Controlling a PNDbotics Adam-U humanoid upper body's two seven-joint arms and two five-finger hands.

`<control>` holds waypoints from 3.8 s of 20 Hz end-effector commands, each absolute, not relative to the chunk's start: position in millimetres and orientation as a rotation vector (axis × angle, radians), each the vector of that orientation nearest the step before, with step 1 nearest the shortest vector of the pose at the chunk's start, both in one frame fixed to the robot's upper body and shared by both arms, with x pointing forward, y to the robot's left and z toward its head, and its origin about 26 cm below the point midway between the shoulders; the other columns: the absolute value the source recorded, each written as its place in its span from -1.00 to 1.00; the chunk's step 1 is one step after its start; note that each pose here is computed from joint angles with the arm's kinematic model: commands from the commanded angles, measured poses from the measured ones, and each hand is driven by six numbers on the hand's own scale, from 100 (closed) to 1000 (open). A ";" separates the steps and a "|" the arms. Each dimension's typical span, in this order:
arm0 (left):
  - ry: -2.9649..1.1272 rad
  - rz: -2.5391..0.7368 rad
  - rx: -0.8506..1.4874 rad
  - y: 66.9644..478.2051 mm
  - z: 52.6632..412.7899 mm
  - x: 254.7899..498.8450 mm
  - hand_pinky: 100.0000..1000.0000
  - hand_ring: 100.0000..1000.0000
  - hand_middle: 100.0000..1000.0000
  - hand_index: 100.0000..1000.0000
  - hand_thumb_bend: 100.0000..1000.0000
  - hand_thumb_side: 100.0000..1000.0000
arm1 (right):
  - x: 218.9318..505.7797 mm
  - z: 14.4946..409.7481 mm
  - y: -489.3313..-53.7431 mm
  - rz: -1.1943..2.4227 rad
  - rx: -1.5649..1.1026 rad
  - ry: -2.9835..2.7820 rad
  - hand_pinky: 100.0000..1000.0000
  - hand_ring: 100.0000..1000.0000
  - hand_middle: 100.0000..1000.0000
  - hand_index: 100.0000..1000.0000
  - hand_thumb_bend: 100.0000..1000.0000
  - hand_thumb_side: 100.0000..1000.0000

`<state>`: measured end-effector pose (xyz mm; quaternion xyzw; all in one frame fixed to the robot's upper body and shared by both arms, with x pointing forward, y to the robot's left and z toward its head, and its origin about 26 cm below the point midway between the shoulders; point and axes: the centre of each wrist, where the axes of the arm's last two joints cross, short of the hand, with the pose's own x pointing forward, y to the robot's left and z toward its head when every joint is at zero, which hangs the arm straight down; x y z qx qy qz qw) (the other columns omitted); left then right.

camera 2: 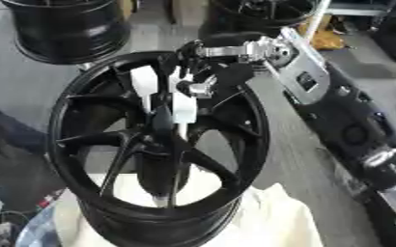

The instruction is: Pull the pin out of the wheel hub.

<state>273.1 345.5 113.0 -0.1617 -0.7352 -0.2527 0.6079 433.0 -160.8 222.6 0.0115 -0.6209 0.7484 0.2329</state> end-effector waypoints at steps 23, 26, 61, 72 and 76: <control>-1.708 -0.619 -0.365 347.3 120.4 273.9 0.09 -0.04 0.26 0.45 -1.00 0.81 | 440.9 201.7 -171.2 2.316 -0.010 -1.525 0.52 0.55 0.63 0.88 -0.90 0.51; -1.708 -0.619 -0.365 347.2 120.4 273.9 0.09 -0.04 0.26 0.45 -1.00 0.81 | 442.2 198.8 -171.0 2.324 -0.015 -1.515 0.52 0.55 0.63 0.88 -0.90 0.52; -1.698 -0.624 -0.373 345.9 119.4 274.0 0.09 -0.03 0.27 0.45 -1.00 0.83 | 448.5 203.2 -166.9 2.281 -0.051 -1.607 0.31 0.02 -0.41 0.01 -1.00 -0.42; -1.691 -0.624 -0.373 346.6 118.8 273.4 0.09 -0.03 0.27 0.46 -1.00 0.83 | 449.3 258.7 -181.5 2.130 -0.103 -1.805 0.32 -0.02 -0.47 -0.03 -1.00 -0.67; -1.688 -0.621 -0.367 347.7 118.6 272.7 0.09 -0.03 0.27 0.46 -1.00 0.84 | 440.8 290.2 -206.3 2.039 -0.184 -1.891 0.33 -0.02 -0.47 -0.02 -1.00 -0.84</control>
